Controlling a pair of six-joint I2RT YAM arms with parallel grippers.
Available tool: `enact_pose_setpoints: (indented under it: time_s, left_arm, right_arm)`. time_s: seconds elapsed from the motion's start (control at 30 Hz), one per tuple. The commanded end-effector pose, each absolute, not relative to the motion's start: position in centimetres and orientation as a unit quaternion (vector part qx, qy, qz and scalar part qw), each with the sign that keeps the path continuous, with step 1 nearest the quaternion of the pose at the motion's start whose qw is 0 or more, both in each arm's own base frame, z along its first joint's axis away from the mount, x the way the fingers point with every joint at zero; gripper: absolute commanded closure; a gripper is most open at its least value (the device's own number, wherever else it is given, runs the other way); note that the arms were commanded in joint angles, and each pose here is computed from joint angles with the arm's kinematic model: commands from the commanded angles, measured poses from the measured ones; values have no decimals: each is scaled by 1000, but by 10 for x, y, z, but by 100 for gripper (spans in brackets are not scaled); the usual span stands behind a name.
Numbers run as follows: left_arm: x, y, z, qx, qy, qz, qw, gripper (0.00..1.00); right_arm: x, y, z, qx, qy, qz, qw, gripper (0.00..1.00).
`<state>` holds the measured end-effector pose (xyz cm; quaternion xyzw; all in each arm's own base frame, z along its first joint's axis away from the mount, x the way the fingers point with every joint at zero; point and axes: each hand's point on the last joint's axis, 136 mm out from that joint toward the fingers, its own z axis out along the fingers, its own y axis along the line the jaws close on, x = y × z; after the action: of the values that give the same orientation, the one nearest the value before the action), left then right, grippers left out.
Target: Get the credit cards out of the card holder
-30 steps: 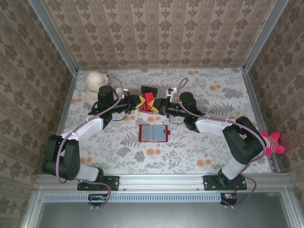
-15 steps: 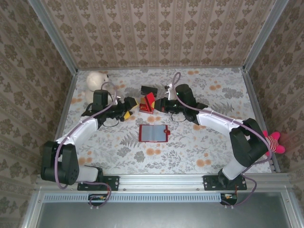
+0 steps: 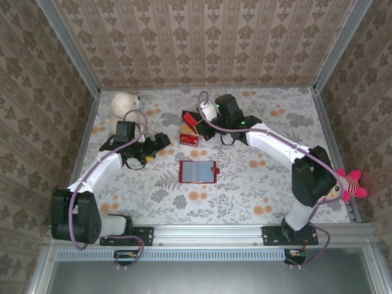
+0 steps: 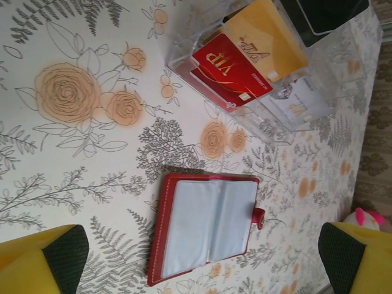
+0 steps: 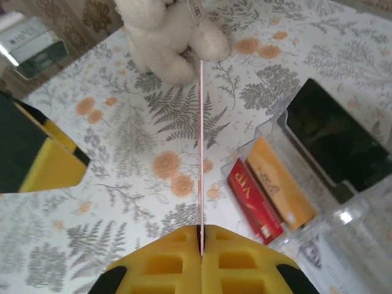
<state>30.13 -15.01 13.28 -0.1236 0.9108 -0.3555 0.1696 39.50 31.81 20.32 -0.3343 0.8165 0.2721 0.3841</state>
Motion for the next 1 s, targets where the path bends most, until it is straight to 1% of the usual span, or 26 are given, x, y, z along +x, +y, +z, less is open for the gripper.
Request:
enact_pose_setpoints:
  time_s: [0.0,0.27,0.53,0.77,0.97]
  left_arm:
    - [301,-143,133,-106,922,-328,175,0]
    - [300,-143,123,-103,928,-316,168,0]
    - [298,-147,116,-102,930,-313,160,0]
    - [298,-144,111,-106,934,-303,160,0]
    - [297,-142,106,-117,934,-300,157,0]
  right_arm:
    - [398,322,184,-419,799,222,371,100]
    - [409,332,156,-521,759,160,355,100]
    - [424,334,127,-561,753,126,320,100]
    - [421,337,112,-587,743,126,294,100]
    - [432,337,99,-589,747,108,288,100]
